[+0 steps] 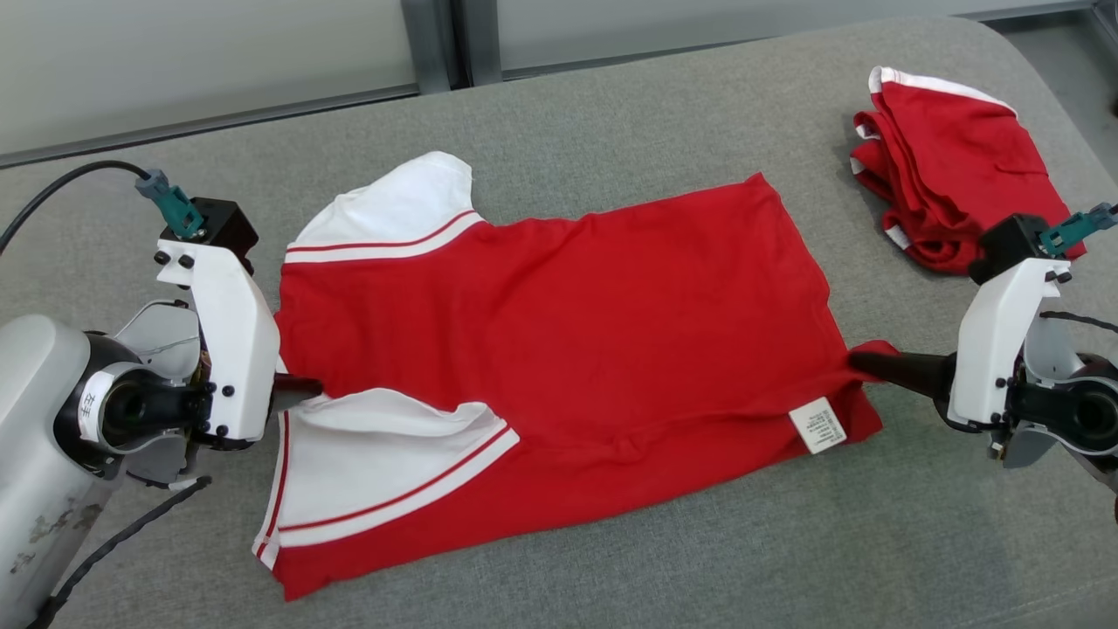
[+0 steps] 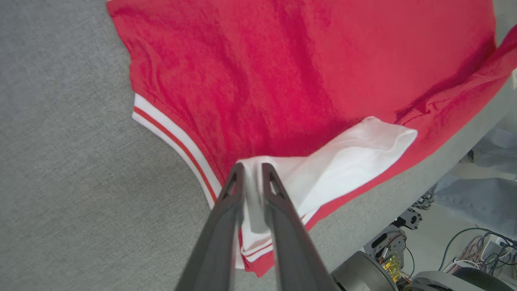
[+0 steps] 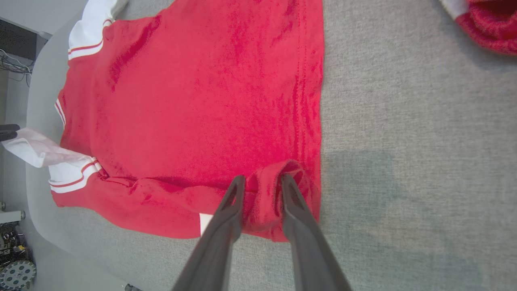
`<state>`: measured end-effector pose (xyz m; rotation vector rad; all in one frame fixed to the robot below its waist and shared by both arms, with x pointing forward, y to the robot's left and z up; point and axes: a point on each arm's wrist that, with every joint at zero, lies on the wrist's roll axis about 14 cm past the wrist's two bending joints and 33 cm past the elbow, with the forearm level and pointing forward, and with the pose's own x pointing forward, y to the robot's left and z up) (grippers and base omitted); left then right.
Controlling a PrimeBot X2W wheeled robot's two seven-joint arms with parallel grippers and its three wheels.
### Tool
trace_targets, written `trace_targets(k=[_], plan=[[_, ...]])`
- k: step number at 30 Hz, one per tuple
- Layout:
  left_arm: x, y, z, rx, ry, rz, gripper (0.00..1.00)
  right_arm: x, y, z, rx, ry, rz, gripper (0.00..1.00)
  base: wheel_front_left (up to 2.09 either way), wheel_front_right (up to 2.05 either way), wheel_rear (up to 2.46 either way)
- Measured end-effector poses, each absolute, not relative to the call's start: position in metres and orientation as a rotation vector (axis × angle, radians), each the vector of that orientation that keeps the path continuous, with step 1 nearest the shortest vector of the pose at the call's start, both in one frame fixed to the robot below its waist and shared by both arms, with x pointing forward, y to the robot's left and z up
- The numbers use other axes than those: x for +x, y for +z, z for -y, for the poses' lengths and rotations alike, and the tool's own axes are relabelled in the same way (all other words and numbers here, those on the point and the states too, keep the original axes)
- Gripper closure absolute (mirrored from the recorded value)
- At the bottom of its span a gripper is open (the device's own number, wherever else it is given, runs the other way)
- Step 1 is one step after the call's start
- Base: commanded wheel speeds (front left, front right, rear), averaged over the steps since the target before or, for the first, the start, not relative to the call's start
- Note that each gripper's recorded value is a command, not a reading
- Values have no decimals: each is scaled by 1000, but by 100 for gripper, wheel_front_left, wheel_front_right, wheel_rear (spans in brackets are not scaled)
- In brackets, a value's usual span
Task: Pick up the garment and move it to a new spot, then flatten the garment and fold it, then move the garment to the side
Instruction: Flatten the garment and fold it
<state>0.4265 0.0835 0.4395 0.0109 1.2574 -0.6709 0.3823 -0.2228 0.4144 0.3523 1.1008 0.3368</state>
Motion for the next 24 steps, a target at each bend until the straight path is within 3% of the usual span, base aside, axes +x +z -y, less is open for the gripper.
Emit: trace_targets(k=[5,11,17,24], plan=[[433,450,-88,5,-665,-1158,0,407,439,228,374,296,-920,0,0,0,0],[451,485,-95,-51,-610,-846,0,430,484,239,394,254,-569,0,0,0,0],[459,517,-123,-52,-449,-474,0,427,513,257,363,199,-243,0,0,0,0],[436,535,-138,-141,-291,-166,0,421,540,274,377,123,-39,0,0,0,0]])
